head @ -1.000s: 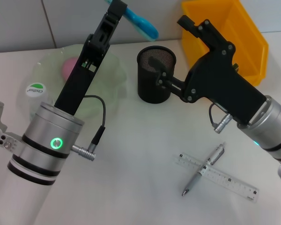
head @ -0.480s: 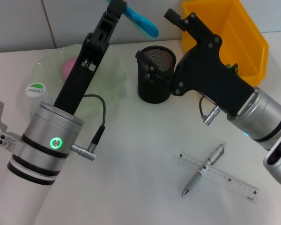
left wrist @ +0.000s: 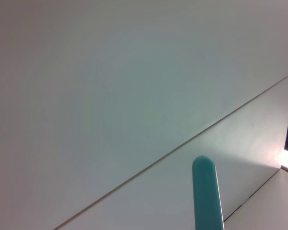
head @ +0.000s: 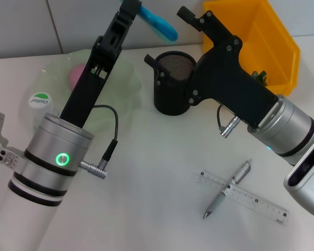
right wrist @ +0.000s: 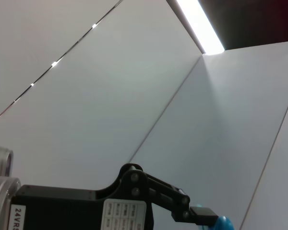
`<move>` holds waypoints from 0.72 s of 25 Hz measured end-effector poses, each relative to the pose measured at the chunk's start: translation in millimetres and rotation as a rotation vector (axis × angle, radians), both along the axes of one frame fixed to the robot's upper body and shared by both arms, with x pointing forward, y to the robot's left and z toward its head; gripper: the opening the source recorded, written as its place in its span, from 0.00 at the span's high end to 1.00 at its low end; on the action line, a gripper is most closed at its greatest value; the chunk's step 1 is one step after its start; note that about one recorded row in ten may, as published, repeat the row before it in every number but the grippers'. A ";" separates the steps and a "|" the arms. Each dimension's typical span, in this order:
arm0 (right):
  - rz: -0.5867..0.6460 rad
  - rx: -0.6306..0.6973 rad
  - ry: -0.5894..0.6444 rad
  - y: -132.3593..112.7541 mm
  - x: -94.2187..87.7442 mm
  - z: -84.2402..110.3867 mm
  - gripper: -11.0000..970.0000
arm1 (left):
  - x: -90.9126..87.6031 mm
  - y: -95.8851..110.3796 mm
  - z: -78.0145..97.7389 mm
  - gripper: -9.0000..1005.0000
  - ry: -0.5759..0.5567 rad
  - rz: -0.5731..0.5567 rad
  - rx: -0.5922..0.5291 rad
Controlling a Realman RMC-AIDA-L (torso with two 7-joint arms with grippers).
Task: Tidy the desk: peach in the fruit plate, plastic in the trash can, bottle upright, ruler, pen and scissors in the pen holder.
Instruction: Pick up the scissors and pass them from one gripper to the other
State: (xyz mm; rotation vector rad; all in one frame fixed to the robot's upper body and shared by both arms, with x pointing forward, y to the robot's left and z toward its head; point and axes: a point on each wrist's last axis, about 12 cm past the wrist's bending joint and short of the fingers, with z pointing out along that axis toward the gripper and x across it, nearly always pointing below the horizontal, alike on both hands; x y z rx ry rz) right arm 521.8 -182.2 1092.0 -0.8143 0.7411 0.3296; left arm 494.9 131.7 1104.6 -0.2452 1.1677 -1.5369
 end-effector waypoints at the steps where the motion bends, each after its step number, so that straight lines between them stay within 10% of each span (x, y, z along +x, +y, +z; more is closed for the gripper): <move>1: 0.000 0.000 -0.002 0.3 0.1 0.2 0.24 | 0.0 0.0 0.0 0.76 0.000 0.000 0.000; 18: 0.007 0.012 -0.014 5.5 4.6 5.1 0.34 | -1.9 0.7 -1.1 0.76 0.006 -0.007 -0.006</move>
